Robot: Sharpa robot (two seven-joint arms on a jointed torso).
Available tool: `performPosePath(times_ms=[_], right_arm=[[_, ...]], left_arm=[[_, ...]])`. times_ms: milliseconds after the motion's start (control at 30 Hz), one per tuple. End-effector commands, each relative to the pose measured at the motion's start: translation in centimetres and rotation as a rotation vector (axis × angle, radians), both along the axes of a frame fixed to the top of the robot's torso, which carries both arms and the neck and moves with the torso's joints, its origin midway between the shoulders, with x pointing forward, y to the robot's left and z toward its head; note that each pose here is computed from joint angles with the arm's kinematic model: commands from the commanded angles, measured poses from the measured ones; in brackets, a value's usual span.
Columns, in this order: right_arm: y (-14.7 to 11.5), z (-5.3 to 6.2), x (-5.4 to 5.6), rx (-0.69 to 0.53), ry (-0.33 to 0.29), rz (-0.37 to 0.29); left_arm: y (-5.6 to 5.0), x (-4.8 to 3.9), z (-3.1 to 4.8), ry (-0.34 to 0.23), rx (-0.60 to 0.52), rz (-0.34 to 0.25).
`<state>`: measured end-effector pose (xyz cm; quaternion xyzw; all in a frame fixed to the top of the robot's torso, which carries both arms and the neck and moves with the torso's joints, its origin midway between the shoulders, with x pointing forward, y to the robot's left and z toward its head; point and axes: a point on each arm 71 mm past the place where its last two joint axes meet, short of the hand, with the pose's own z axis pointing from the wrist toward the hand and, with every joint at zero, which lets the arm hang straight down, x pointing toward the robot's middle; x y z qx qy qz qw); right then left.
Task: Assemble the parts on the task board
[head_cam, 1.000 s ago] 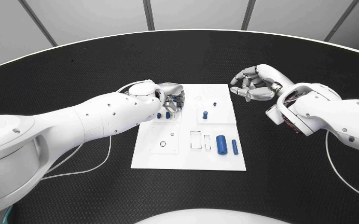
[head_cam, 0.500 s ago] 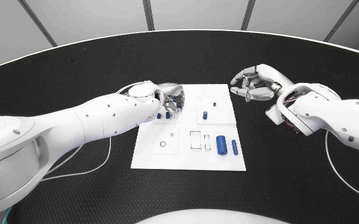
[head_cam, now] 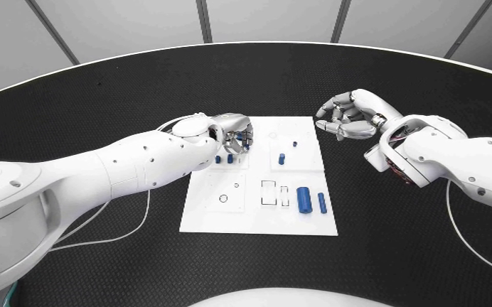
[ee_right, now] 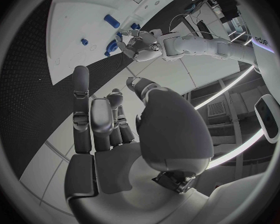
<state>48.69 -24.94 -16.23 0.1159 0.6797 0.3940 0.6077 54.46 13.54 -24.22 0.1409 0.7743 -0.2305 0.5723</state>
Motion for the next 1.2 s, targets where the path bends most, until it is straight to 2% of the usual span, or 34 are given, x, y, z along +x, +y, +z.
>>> performPosePath(times_ms=[33,400,800,1067,1200], right_arm=[[0.0,0.0,0.0,0.0,0.0,-0.001],[-0.1,0.0,0.0,-0.001,-0.001,-0.003],[-0.1,-0.1,0.1,-0.001,-0.001,-0.003],[-0.2,-0.1,0.1,-0.002,0.001,-0.004],[-0.2,-0.1,0.1,-0.002,0.001,-0.003]], left_arm=[[0.5,-0.17,0.09,-0.002,-0.003,0.005],[2.5,-0.54,0.54,-0.002,-0.003,0.032],[4.4,-0.67,2.09,-0.014,-0.025,0.064],[5.9,-0.34,2.17,0.003,-0.001,0.102],[6.2,-0.18,2.1,0.009,0.008,0.112]])
